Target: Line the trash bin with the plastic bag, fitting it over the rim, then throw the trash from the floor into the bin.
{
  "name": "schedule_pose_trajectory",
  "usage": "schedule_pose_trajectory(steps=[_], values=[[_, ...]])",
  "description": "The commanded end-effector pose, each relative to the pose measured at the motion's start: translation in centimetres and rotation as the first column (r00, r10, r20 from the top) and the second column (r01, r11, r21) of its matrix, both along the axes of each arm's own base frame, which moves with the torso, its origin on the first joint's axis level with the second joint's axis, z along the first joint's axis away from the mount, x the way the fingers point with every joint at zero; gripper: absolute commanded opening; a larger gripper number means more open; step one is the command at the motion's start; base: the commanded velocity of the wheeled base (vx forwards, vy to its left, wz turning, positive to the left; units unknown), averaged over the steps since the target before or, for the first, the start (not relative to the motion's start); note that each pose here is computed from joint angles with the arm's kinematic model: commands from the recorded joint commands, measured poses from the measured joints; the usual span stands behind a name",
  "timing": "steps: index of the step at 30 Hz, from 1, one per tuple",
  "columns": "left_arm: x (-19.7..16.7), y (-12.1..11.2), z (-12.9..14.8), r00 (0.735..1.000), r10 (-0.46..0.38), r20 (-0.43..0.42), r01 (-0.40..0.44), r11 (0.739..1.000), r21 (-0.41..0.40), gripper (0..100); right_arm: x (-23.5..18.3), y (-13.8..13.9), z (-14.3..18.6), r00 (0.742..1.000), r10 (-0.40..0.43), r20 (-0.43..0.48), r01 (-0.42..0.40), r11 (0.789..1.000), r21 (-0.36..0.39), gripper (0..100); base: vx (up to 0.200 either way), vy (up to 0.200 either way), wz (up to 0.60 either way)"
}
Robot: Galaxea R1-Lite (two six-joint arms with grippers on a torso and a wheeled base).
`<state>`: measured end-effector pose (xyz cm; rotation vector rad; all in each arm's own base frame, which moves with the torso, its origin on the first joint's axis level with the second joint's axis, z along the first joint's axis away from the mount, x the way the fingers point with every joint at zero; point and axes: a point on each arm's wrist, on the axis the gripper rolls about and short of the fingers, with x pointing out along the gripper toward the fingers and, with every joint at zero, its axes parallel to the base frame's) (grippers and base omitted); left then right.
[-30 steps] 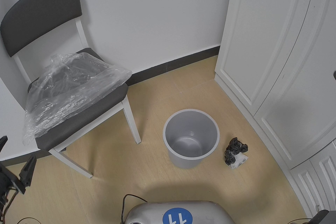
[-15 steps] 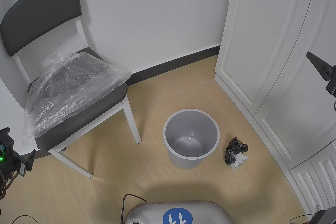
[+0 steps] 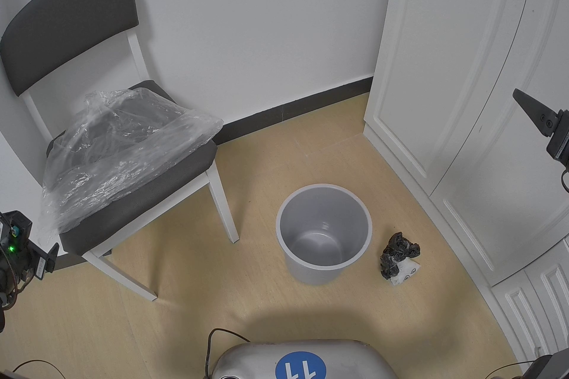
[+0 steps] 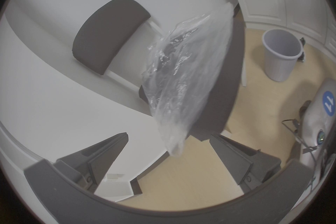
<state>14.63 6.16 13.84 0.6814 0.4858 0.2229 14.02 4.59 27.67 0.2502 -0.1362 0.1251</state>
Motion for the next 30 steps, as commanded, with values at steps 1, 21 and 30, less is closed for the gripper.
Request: schedule_pose_trajectory(steps=[1,21,30], values=[[2.4,2.0,-2.4,0.993,0.081,-0.091,-0.079,0.997,0.021,100,-0.1,-0.4,0.4,1.000,-0.021,0.016,0.021,1.000,0.007,100,0.000,0.000,0.00],[6.0,3.8,-4.0,0.990,0.109,0.094,-0.116,0.990,0.075,100,-0.2,-0.8,0.6,0.999,-0.044,0.027,0.043,0.999,0.015,100,0.000,0.000,0.00],[4.6,3.3,-1.9,0.957,0.096,0.273,-0.133,0.984,0.120,100,-0.1,-0.8,0.8,0.998,-0.047,0.031,0.046,0.999,0.017,100,0.000,0.000,0.00]])
